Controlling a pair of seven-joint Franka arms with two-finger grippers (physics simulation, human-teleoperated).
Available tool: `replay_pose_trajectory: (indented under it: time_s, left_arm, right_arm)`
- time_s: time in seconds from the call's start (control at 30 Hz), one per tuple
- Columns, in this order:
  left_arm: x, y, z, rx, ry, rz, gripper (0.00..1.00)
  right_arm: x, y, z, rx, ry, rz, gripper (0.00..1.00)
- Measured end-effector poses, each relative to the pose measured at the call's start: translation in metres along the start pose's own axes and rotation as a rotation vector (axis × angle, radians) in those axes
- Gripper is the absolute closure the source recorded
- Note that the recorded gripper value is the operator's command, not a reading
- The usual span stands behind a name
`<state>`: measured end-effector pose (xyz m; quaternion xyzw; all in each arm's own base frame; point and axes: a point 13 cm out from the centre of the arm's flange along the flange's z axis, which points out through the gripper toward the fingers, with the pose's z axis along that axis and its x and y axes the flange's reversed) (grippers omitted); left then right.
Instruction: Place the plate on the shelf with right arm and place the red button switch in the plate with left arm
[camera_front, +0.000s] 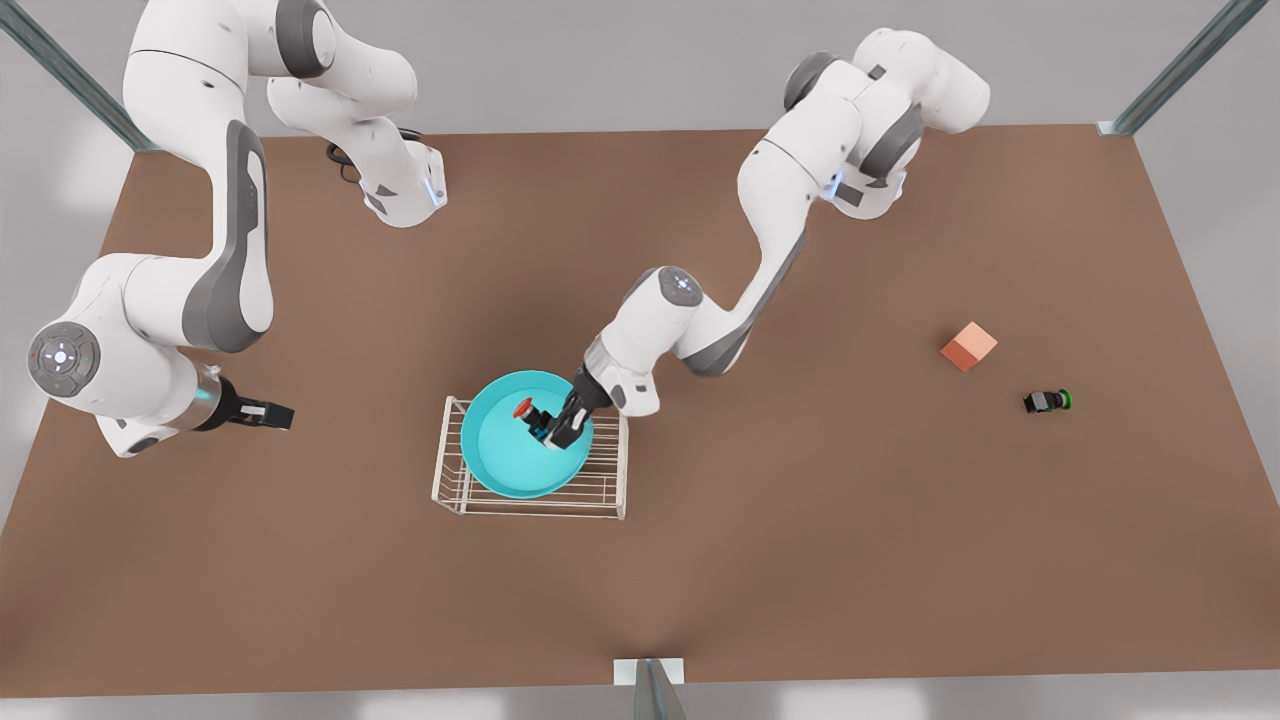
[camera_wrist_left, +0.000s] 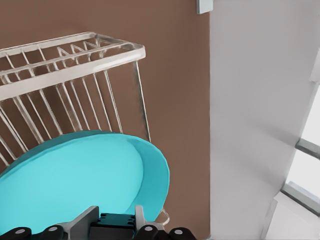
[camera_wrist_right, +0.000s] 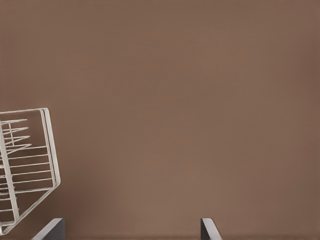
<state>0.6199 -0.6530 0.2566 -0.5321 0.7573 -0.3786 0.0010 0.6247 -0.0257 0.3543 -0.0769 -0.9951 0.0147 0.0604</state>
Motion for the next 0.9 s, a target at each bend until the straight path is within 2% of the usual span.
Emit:
replay_pose_trajectory:
  time_s: [0.03,0.07,0.1,0.27,0.33,0.37,0.43,0.5,0.57,0.67,0.77,0.9]
  left_arm:
    - [0.000,0.009,0.011,0.012,-0.007,0.005,0.73]
    - [-0.005,0.017,0.022,0.023,-0.018,0.006,0.26]
    - [-0.010,0.019,0.028,0.038,-0.025,0.003,0.00]
    - [-0.005,0.000,0.013,0.094,-0.037,0.033,0.00]
    - [0.018,-0.061,-0.072,0.069,-0.042,0.036,0.00]
    - [0.003,-0.081,-0.108,0.029,-0.072,0.026,0.00]
    - [-0.069,-0.101,-0.160,-0.093,-0.167,0.000,0.00]
    - [-0.195,-0.110,-0.220,-0.236,-0.285,-0.034,0.00]
    - [-0.286,-0.094,-0.275,-0.390,-0.371,-0.011,0.00]
    - [-0.347,-0.061,-0.330,-0.590,-0.412,0.091,0.00]
    - [-0.429,-0.005,-0.429,-0.717,-0.367,0.097,0.00]
    - [-0.443,0.011,-0.449,-0.750,-0.293,0.333,0.00]
  right_arm:
    - [0.000,0.001,0.001,0.001,0.001,0.000,0.00]
    - [0.000,0.001,0.002,0.001,0.002,0.001,0.00]
    - [0.000,0.001,0.002,0.001,0.002,0.002,0.00]
    - [-0.001,0.001,0.002,0.002,0.002,0.006,0.00]
    - [-0.001,0.001,0.002,0.002,0.002,0.008,0.00]
    - [-0.001,0.001,0.002,0.002,0.002,0.008,0.00]
    - [-0.001,0.001,0.002,0.002,0.002,0.010,0.00]
    - [-0.001,0.001,0.001,0.002,0.000,0.011,0.00]
    - [-0.001,0.002,0.001,0.002,0.000,0.012,0.00]
    - [-0.002,0.001,0.000,0.002,-0.001,0.014,0.00]
    - [-0.002,0.001,0.000,0.002,-0.001,0.015,0.00]
    - [-0.002,0.001,0.000,0.002,-0.001,0.016,0.00]
